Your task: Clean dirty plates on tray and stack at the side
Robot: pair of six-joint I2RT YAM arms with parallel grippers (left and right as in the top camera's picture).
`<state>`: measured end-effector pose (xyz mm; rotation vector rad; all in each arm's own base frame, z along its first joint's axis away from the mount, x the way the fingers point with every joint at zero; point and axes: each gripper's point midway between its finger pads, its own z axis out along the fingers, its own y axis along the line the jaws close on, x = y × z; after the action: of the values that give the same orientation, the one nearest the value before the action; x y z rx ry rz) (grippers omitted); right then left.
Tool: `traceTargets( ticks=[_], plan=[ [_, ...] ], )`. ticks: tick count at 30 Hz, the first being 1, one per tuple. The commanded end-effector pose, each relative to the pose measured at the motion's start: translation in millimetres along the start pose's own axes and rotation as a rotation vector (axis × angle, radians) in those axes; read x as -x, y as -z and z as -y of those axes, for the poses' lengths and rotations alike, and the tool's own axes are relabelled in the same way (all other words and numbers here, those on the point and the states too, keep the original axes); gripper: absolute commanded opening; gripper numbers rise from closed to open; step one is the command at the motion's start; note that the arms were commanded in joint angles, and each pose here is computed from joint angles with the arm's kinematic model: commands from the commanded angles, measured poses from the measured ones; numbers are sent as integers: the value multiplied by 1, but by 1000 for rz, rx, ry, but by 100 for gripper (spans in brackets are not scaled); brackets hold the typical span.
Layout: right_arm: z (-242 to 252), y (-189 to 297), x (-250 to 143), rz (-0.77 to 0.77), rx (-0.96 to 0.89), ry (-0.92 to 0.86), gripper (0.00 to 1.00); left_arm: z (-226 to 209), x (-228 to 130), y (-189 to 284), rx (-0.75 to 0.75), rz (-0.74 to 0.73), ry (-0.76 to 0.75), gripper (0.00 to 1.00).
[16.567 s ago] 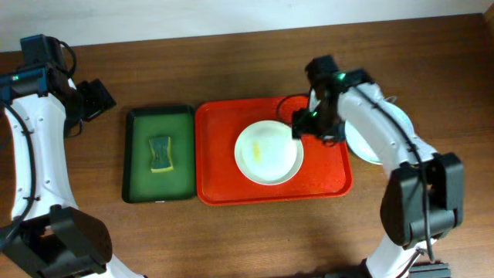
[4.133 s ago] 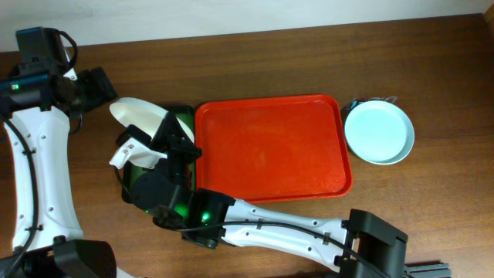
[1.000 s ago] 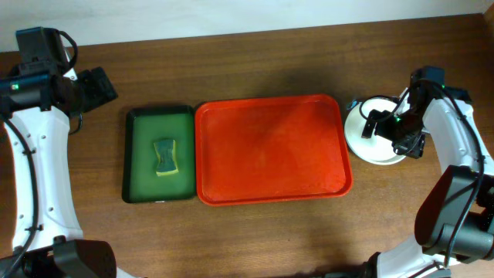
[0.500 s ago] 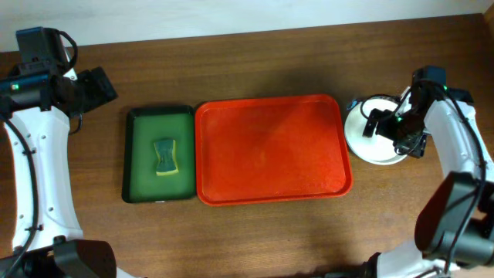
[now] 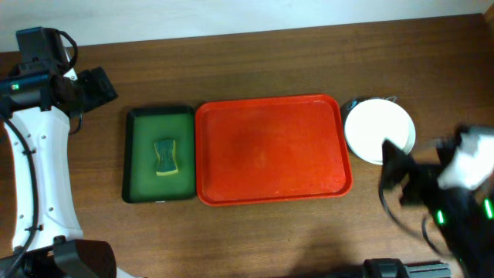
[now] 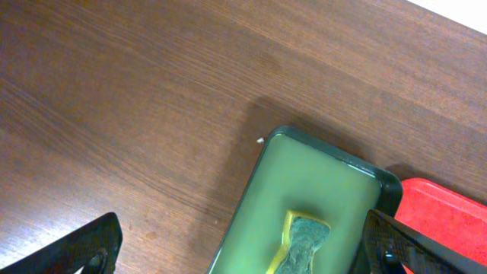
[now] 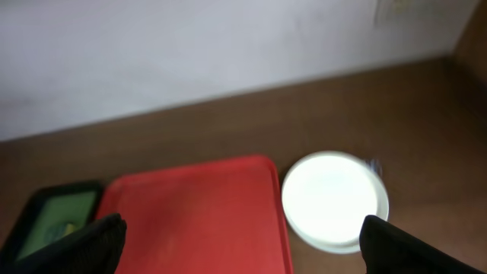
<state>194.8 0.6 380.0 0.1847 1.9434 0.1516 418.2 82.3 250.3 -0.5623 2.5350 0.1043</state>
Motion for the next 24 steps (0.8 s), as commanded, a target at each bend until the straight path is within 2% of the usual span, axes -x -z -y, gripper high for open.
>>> traceTargets(
  ticks=[1,5,8,12,15,18,21,23,24],
  plan=[
    [6,39,6,129,-40,32,98,0,0,-1,3,-2,12,99],
    [7,67,0,201,-30,32,98,0,0,-1,3,-2,12,99],
    [11,72,-22,220,-27,33,98,0,0,-1,3,-2,12,99],
    [16,54,-60,233,-7,34,98,0,0,-1,3,-2,12,99],
    [10,29,-86,282,75,49,98,0,0,-1,3,-2,12,99],
    [1,10,-76,367,141,57,98,0,0,-1,3,-2,12,99],
    [-12,6,-42,574,208,68,99,0,0,-1,3,-2,12,99],
    [-21,0,-32,707,266,62,99,0,0,-1,3,-2,12,99],
    [-24,-6,-35,726,285,60,98,0,0,-1,3,-2,12,99]
  ],
)
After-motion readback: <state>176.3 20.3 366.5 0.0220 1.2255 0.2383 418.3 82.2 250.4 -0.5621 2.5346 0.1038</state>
